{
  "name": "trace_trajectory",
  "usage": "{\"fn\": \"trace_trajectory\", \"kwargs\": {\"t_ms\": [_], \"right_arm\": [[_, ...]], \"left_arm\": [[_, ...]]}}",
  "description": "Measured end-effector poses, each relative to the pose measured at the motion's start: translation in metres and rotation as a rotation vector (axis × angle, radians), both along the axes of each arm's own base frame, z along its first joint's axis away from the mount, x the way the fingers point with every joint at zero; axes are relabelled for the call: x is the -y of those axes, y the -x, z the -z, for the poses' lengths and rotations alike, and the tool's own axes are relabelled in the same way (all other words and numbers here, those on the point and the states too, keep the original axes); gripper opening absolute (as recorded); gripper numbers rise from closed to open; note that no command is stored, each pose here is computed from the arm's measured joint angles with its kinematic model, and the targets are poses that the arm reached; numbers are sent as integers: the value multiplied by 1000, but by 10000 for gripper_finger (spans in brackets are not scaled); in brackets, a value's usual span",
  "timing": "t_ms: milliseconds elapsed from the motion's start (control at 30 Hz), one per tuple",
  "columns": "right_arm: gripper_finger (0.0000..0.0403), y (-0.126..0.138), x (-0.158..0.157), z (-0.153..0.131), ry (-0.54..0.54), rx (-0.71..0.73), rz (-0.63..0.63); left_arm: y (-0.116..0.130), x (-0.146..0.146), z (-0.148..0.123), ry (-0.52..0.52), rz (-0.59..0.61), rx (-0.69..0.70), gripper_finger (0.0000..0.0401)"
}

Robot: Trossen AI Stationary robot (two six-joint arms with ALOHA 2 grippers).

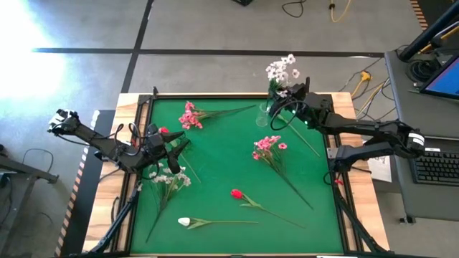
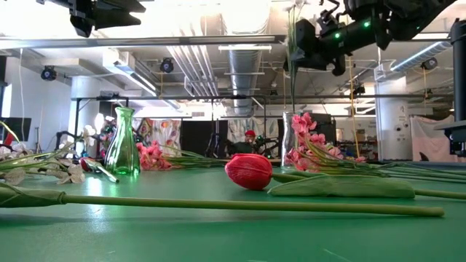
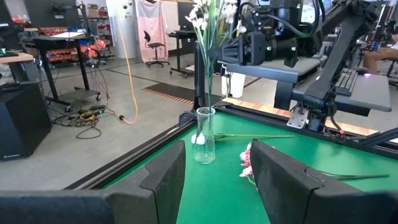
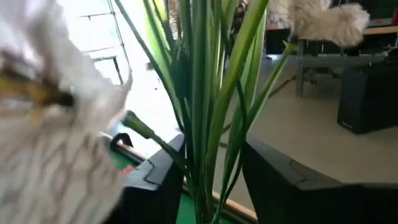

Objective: Sort flowers into vase by color
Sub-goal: Put the right white flowers into the transparent vase

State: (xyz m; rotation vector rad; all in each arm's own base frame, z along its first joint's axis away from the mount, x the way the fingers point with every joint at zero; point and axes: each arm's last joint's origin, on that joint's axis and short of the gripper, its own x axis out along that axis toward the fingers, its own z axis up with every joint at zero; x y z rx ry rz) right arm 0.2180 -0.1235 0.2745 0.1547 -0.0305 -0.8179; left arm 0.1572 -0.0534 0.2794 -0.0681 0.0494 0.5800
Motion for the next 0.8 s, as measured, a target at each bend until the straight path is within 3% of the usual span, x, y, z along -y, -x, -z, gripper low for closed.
{"fn": "trace_trajectory", "kwargs": {"t_ms": [800], "right_arm": [[334, 9, -6, 12, -172, -97, -21]], "left_arm": [[0, 0, 0, 9, -1, 6, 168]]}}
